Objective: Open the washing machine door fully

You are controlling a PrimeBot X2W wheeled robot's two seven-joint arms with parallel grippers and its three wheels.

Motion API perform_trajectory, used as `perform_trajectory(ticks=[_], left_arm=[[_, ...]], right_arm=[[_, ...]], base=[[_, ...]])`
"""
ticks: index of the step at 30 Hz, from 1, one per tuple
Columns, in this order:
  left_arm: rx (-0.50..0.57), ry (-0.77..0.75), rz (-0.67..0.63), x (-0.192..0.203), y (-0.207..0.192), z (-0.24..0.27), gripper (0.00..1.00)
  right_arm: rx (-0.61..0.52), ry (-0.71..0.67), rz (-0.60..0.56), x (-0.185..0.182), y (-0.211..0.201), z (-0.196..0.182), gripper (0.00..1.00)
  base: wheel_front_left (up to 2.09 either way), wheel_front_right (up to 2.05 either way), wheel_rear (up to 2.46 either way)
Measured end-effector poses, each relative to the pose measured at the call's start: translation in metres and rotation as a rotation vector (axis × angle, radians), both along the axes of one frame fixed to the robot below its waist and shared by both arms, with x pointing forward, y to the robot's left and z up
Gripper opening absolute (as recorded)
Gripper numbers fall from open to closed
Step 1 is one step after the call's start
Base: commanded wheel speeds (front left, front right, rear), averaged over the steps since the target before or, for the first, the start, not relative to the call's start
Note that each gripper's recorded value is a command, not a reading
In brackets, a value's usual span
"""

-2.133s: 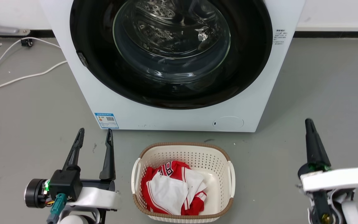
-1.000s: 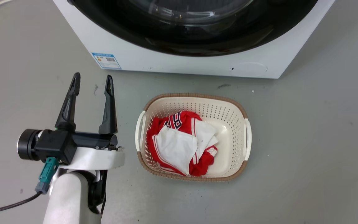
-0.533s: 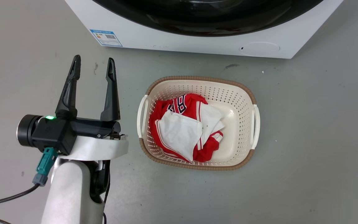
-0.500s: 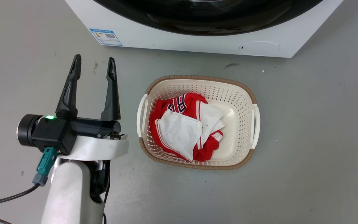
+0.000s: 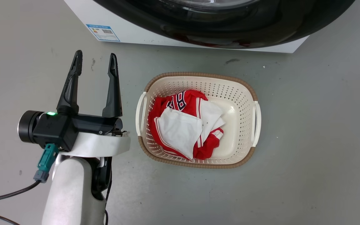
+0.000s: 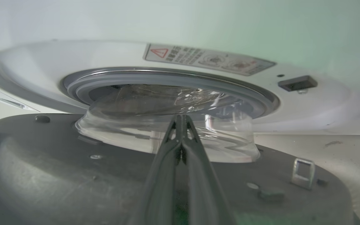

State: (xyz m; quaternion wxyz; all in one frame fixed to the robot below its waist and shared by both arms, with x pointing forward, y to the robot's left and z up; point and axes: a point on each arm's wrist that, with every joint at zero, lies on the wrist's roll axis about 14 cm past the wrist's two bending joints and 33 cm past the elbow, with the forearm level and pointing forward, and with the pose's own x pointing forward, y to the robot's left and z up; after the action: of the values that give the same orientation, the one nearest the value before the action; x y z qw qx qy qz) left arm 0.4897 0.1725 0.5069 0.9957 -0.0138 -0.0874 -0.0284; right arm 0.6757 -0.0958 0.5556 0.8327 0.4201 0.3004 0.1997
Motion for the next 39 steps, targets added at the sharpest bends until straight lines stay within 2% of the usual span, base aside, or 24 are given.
perform_trajectory(ticks=[6,15,27,39], left_arm=[[-0.002,-0.012,-0.003,-0.002,-0.002,0.007,1.0],[-0.008,-0.019,-0.02,-0.026,-0.008,0.022,1.0],[-0.015,-0.027,-0.029,-0.068,-0.012,0.035,1.0],[-0.024,-0.047,-0.009,-0.093,-0.006,0.045,1.0]], right_arm=[[0.008,0.059,0.113,-0.025,0.011,-0.004,0.0],[0.042,0.139,0.275,-0.091,0.035,-0.015,0.0],[0.095,0.143,0.48,-0.19,0.072,-0.012,0.0],[0.121,0.111,0.666,-0.267,0.113,-0.014,0.0]], base=[[0.0,0.0,0.0],[0.0,0.0,0.0],[0.0,0.0,0.0],[0.0,0.0,0.0]])
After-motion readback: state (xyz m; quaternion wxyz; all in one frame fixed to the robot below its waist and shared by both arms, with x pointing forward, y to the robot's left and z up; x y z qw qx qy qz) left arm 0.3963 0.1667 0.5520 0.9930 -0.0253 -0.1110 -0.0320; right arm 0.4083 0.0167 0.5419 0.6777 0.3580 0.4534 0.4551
